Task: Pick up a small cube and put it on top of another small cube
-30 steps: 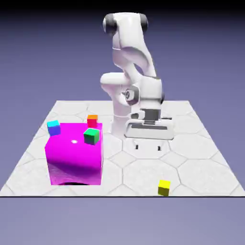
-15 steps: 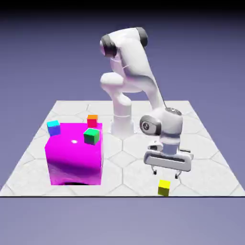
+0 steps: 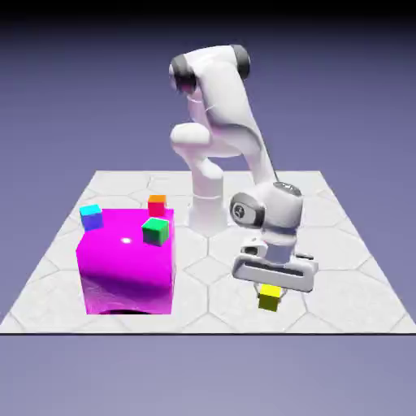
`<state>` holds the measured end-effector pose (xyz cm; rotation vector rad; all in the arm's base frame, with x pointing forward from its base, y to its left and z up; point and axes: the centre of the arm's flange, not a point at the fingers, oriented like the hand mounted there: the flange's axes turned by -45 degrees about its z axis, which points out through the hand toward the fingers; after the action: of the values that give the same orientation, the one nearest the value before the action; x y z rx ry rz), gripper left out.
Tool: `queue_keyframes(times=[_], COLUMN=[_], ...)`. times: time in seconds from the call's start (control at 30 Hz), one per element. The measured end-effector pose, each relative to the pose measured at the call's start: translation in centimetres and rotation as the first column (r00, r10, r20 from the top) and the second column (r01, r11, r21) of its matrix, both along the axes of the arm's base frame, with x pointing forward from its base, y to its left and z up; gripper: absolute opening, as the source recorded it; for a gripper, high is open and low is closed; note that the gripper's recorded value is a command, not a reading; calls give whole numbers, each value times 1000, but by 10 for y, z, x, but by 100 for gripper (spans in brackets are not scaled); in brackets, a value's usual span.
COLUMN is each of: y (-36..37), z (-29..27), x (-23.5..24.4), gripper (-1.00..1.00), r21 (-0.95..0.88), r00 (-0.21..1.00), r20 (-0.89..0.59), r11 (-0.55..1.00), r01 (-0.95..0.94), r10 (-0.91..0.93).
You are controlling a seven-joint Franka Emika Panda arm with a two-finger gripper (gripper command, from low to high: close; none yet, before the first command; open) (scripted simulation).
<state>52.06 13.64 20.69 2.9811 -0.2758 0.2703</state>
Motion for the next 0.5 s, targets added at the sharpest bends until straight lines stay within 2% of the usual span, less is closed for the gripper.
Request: queue_keyframes(times=[0.5], y=[-141], z=[65], x=[23], gripper=[-100], r21=[-161], r00=[964], r20=[-151], r11=[957], r01=[-243], r10=[220])
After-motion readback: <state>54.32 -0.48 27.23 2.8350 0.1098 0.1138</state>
